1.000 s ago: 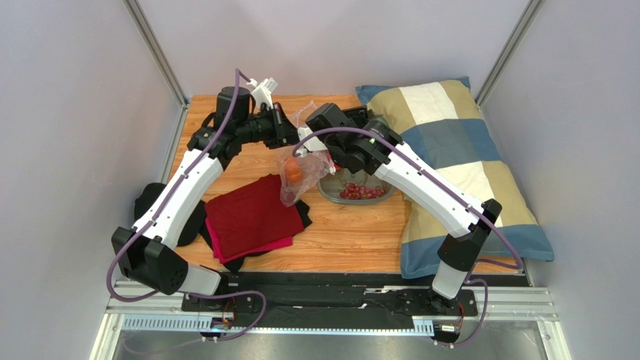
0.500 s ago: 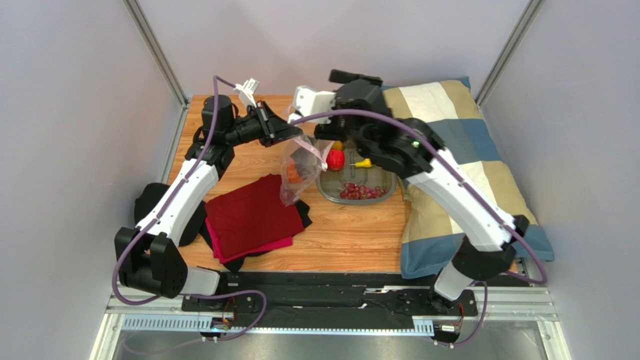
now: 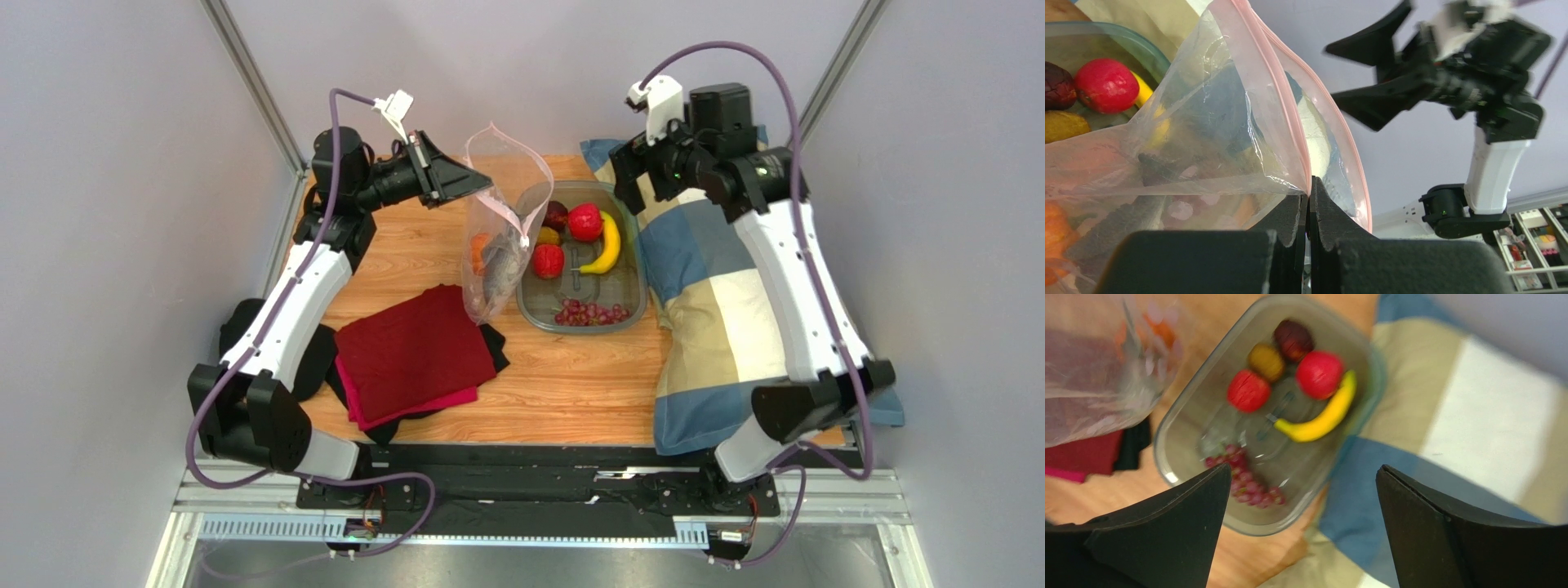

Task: Place the food in the zip-top bag and seal the zipper
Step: Place the fake fish in the zipper food storage bag, then pick up the fake fruit from the bin, then place the fake fruit in the zipper food storage bag.

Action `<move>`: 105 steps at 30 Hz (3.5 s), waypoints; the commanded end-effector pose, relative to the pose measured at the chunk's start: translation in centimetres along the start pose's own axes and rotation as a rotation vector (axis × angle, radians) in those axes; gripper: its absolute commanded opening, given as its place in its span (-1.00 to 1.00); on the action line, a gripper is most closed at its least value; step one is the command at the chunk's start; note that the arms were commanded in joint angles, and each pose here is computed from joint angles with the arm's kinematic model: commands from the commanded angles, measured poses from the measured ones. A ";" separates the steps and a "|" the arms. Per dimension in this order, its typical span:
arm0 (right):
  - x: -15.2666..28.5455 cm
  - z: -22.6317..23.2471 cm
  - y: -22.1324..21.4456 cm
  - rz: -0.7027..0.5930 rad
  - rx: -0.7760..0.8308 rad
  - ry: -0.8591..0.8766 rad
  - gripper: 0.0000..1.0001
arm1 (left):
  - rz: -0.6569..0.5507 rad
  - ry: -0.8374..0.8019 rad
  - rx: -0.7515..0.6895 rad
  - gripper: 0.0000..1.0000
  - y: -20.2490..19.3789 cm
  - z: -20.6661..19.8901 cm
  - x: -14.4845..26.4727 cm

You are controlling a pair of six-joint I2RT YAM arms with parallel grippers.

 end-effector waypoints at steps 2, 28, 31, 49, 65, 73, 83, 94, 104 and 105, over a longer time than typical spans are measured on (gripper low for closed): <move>-6.3 3.5 -4.6 0.153 -0.305 0.333 0.85 | -0.006 -0.012 0.006 -1.00 0.4 1.7 -0.2; -26.2 10.2 -13.8 0.407 -0.537 0.244 0.86 | 0.051 0.359 0.001 -1.00 -0.9 6.3 1.6; -26.8 10.5 -14.4 0.413 -0.538 0.235 0.86 | 0.060 0.455 0.015 -1.00 -0.9 7.2 2.1; -25.9 11.0 -15.1 0.432 -0.543 0.269 0.41 | 0.086 0.296 -0.055 -1.00 -2.3 5.6 2.3; -9.9 4.8 0.7 -0.079 -0.401 0.367 0.00 | 0.123 0.308 -0.003 -1.00 -2.6 6.5 1.8; -2.7 9.2 9.1 -0.392 -0.200 0.568 0.03 | 0.144 0.287 0.011 -1.00 -2.4 6.0 1.5; -8.1 15.1 9.6 -0.341 0.003 0.467 0.04 | 0.156 0.237 -0.023 -1.00 -2.5 3.9 1.7; -7.1 14.1 10.0 -0.384 -0.013 0.386 1.00 | 0.158 0.225 -0.017 -1.00 -2.6 3.3 2.0; -8.9 5.7 7.2 -0.285 -0.194 0.199 1.00 | 0.152 0.225 -0.027 -1.00 -2.3 2.9 2.0; -9.6 5.0 6.4 -0.262 -0.217 0.194 1.00 | 0.153 0.223 -0.026 -1.00 -2.3 2.9 2.0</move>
Point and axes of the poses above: each gripper's point midway between its finger pads, its own x axis back along the fingers, its own z axis along the line the jaws close on, y = z × x, the point moved 5 cm from there along x, back along the fingers, and after that the axes turned 1 degree about x, right-handed, at the moved point
